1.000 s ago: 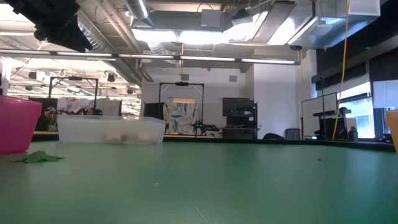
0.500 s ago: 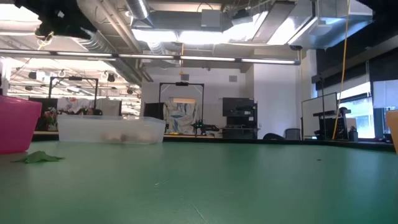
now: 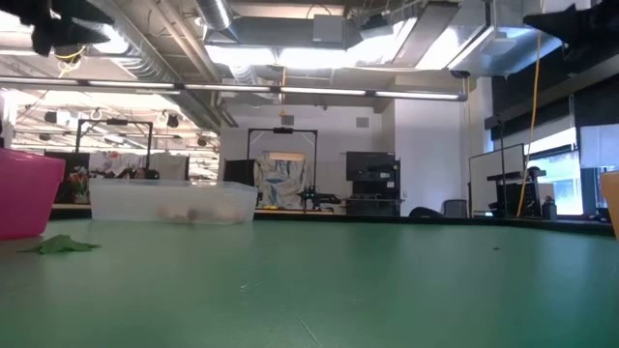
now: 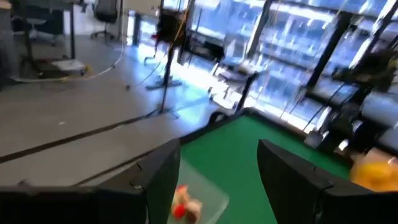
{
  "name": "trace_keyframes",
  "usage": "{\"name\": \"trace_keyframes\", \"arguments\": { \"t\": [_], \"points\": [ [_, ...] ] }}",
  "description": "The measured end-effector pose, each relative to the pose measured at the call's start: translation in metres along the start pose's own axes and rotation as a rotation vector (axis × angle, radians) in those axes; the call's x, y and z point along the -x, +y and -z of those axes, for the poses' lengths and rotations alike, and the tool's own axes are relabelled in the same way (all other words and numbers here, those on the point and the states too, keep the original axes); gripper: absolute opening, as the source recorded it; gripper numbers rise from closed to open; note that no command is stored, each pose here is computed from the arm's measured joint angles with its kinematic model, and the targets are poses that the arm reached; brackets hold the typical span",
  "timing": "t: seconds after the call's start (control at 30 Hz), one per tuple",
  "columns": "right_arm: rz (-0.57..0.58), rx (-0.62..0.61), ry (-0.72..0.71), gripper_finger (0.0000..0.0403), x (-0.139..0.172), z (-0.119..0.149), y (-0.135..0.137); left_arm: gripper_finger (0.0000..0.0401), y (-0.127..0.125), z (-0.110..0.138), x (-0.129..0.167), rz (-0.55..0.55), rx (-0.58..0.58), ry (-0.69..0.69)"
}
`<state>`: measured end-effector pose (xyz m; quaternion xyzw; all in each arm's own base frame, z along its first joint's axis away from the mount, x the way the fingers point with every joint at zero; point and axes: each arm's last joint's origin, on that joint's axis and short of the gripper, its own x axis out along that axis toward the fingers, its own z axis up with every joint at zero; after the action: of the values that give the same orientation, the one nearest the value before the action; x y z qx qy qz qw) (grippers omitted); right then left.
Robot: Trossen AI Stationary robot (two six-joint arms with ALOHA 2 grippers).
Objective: Sort produce into baskets
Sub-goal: Return to Home Position
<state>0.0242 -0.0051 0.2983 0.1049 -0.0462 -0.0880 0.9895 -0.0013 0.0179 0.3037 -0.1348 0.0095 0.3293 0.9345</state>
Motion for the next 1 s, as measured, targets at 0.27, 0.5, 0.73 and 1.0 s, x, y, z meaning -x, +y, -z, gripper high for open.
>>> {"name": "trace_keyframes", "arguments": {
  "t": [0.27, 0.5, 0.73, 1.0],
  "points": [
    [0.004, -0.003, 0.039, 0.0257, -0.018, 0.028, -0.003, 0.0210, -0.009, 0.032, -0.026, -0.049, 0.039, -0.028],
    [-0.068, -0.009, 0.049, 0.0257, -0.035, 0.055, -0.004, 0.0210, -0.024, 0.075, -0.057, 0.094, 0.068, -0.020],
    [-0.101, -0.005, 0.055, 0.0257, -0.044, 0.074, -0.006, 0.0210, -0.036, 0.115, -0.075, 0.285, 0.077, -0.060],
    [-0.146, 0.013, 0.080, 0.0257, -0.045, 0.077, -0.005, 0.0210, -0.049, 0.128, -0.071, 0.612, 0.017, -0.043]
  ]
}}
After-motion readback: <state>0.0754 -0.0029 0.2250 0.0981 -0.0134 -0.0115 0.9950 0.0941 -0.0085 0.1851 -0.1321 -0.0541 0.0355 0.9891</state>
